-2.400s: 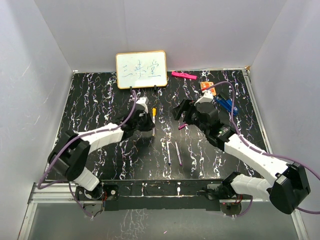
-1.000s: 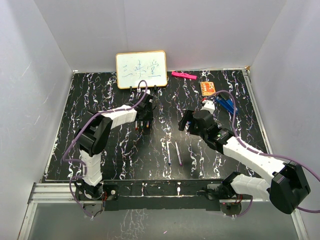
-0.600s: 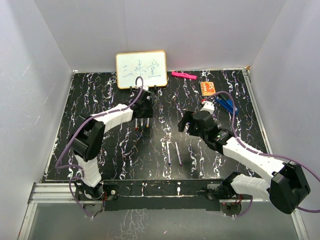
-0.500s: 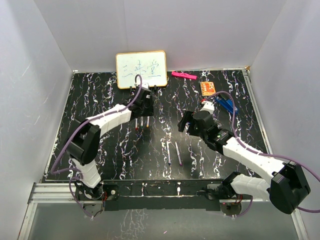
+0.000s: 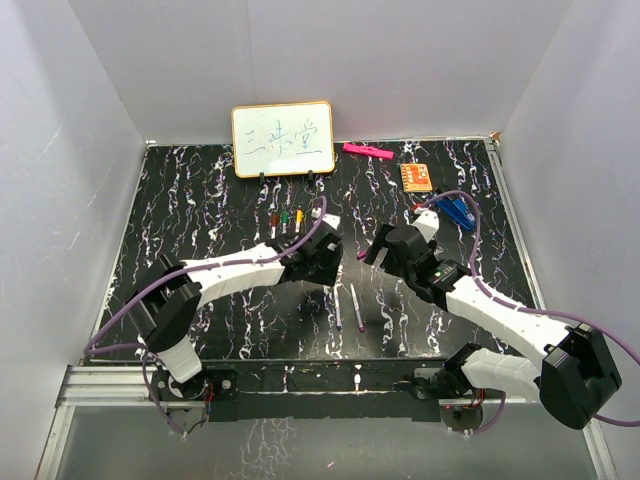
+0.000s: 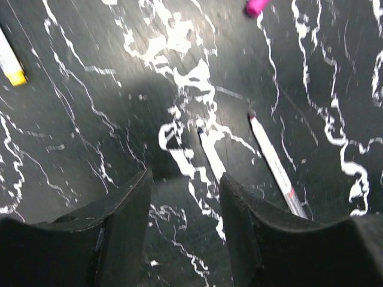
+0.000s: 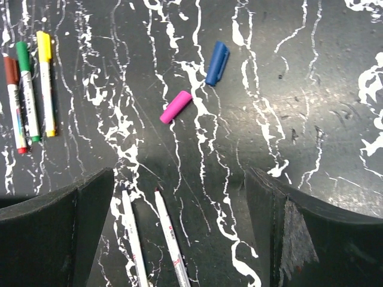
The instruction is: Insert the pens into the pen caps
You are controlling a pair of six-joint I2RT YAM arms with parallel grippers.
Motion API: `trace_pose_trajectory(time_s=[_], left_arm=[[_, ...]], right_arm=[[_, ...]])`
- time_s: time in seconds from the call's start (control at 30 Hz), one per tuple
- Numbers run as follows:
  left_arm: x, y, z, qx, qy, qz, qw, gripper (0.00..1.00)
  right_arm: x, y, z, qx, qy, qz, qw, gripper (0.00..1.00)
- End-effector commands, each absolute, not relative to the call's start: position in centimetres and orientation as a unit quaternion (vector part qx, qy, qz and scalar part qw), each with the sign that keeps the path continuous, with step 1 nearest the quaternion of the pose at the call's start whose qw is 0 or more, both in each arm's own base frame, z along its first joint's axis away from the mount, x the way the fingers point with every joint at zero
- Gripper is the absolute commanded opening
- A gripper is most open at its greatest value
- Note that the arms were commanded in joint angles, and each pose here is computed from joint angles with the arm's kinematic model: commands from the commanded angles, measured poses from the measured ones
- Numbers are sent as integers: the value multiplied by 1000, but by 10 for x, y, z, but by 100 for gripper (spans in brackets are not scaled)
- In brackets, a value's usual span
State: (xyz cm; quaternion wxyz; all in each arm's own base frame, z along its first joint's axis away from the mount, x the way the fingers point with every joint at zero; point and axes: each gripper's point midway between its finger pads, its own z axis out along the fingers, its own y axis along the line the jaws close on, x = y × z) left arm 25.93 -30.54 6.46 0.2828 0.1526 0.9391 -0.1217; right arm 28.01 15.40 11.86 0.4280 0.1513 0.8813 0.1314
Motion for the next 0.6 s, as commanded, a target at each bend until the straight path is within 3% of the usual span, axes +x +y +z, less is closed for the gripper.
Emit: trace_pose_trajectory(time_s=[0.0, 0.57], left_arm=[[229, -301, 80, 155, 941, -122, 277, 48], [194, -330, 46, 199, 946, -116, 229, 50]], right_arm=[[280, 138, 122, 200, 867, 112, 441, 89], [269, 104, 113, 246, 852, 58, 458, 88]])
